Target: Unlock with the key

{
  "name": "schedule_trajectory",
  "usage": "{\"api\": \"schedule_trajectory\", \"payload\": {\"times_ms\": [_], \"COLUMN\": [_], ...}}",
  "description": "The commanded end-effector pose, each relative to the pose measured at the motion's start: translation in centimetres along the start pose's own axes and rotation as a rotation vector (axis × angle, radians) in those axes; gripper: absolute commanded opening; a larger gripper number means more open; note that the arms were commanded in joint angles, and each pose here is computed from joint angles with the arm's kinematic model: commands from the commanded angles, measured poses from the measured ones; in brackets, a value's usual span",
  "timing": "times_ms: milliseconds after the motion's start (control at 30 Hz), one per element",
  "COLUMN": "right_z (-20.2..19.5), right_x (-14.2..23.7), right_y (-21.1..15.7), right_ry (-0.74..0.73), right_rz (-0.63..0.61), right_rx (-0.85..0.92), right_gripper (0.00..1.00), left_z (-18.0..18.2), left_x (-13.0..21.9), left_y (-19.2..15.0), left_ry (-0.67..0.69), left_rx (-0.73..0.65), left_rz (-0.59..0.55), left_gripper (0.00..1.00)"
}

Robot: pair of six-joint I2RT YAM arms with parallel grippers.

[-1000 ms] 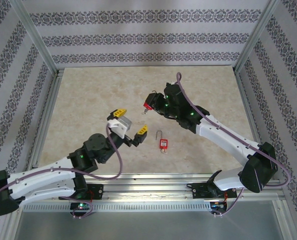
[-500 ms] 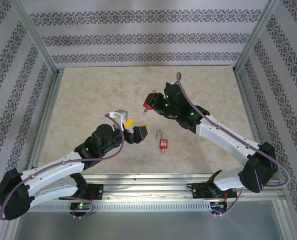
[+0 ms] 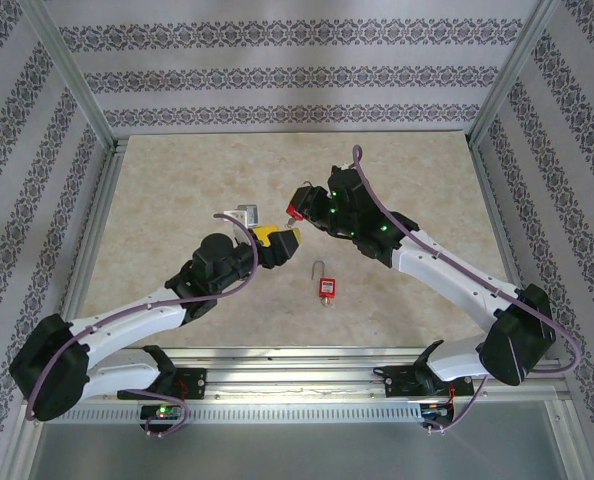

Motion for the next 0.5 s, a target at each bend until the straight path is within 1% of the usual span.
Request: {"api": "schedule_trajectory", "payload": {"times_ms": [0,67,167,300,367,467], "right_z": [1.2,1.4,1.5,1.5,1.4,1.4], "right_x": [0.3,0.3,0.0,-0.2,-0.2,-0.3], "right_y": [0.1,0.0,-0.4,-0.8,-0.9,-1.2], "right_ry": [0.048,0.056,0.059,0.069,0.068,0.072], "right_rz": [-0.017,-0.018,-0.008,-0.003,-0.002,0.005], "right_rx": [0.005,-0.001,0.000,-0.011,-0.014,-0.013], "right_gripper": [0.03,0.03,0.03,0.03,0.03,0.03], "left_z": [-2.7,-2.6,-2.2,-1.7,-1.3,-0.9], "left_x": [-0.5,-1.1,-1.4,-1.8,-1.9,-1.8], "left_y": [2.1,1.9,2.2,2.6,2.7,3.1], "left_ry": [-0.111,-0.110,-0.125,-0.105,-0.090,-0.075], "left_rx": [0.028,0.025,0.030,0.018,0.009,0.000], "left_rz": [-0.053,-0.046,-0.066,-0.078,-0.083,-0.100], "left_gripper": [0.79,0.77,0.76,0.69,0.60,0.56]}}
Point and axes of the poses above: each hand's point on the last joint's axis, 136 mm out from that joint toward the fingers, its own x axis back along the fingers, its own z axis along the line the jaws close on, y = z × x, the point moved 1 cm from there along x, back along the fingers, and after that the axes turned 15 degrees about x, right-handed, at the moved point
